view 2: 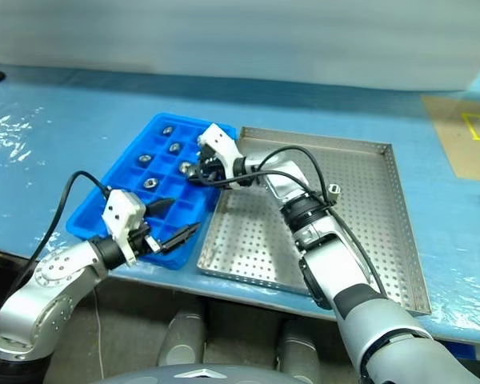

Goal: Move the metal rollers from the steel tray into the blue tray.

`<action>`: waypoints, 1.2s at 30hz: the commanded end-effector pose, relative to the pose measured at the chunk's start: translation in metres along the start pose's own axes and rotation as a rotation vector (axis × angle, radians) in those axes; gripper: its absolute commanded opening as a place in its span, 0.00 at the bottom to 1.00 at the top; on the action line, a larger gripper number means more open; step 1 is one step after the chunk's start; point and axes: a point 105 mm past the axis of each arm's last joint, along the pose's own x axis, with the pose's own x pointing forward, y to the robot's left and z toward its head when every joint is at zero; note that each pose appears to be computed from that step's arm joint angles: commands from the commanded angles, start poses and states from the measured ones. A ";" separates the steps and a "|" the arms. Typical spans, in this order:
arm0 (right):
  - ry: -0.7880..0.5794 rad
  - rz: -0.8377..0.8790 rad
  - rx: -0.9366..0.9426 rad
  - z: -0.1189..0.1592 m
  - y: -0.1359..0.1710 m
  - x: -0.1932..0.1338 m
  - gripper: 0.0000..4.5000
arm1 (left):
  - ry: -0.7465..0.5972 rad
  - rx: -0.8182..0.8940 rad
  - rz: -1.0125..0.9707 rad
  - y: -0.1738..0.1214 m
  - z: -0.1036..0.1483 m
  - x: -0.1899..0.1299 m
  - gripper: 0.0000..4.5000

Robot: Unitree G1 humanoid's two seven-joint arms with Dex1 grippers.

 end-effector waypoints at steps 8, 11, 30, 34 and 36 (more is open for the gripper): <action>0.017 0.009 -0.069 0.008 0.000 0.006 0.37 | -0.032 0.040 0.016 -0.003 0.014 -0.007 1.00; 0.037 -0.008 -0.068 0.000 -0.002 0.006 0.37 | -0.033 0.041 0.011 -0.004 0.015 -0.005 1.00; -0.075 -0.265 -0.029 0.010 -0.052 -0.040 0.99 | -0.064 0.041 -0.078 -0.003 0.018 0.021 1.00; -0.068 -0.432 -0.010 0.000 -0.077 -0.069 0.99 | -0.079 0.054 -0.147 -0.002 0.022 0.036 1.00; -0.074 -0.502 0.015 -0.003 -0.086 -0.083 0.99 | -0.085 0.063 -0.186 -0.002 0.024 0.045 1.00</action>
